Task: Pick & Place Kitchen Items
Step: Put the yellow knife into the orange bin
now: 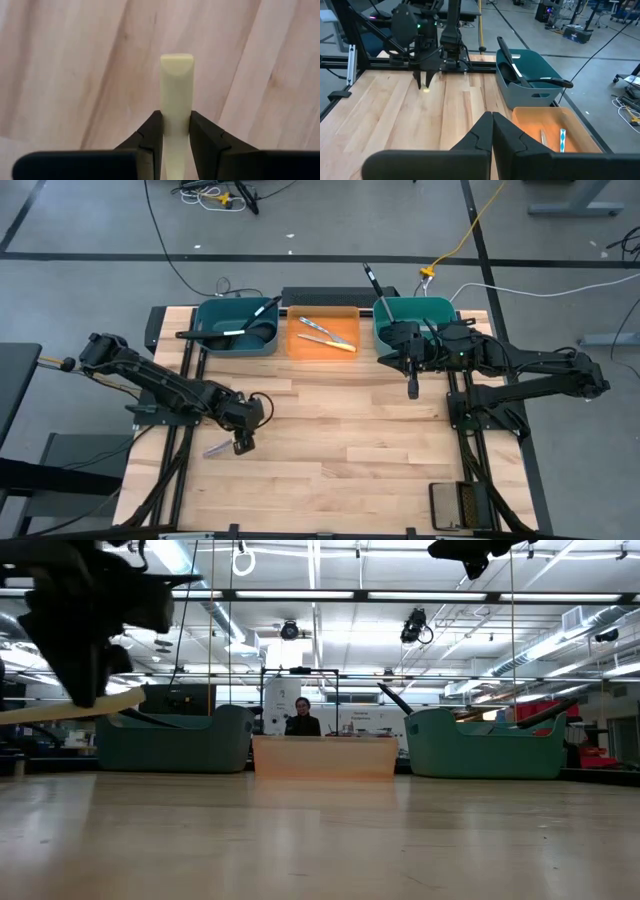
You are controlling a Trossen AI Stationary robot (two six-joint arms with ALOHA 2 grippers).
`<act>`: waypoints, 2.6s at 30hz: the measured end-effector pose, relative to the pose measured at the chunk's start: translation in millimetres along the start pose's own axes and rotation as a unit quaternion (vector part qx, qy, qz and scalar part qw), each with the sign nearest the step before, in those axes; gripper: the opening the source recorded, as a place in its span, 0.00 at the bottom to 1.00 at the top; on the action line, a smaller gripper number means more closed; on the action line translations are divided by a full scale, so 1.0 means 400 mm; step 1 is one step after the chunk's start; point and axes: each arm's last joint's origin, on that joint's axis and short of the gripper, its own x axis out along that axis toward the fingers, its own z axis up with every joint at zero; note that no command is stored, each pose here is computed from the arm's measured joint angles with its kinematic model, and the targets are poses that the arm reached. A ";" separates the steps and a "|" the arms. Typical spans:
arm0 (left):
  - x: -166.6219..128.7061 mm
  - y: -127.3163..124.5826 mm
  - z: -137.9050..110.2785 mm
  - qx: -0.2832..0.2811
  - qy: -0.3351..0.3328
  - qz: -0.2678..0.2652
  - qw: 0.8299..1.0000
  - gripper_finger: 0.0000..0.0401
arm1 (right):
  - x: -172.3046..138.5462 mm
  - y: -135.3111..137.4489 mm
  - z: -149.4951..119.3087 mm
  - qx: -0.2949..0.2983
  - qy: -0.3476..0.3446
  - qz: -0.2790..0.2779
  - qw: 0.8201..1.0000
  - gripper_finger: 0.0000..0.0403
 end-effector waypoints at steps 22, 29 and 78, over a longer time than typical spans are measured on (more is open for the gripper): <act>-0.156 0.054 0.198 0.036 -0.157 0.020 0.987 0.19 | 0.000 0.000 0.000 0.000 0.000 0.000 1.000 0.02; -0.193 0.073 0.244 0.041 -0.215 0.018 0.976 0.19 | 0.000 0.000 0.000 0.000 0.000 0.000 1.000 0.02; -0.426 0.163 0.397 0.044 -0.468 0.033 0.882 0.19 | -0.048 -0.014 0.115 0.048 -0.110 -0.008 0.993 0.03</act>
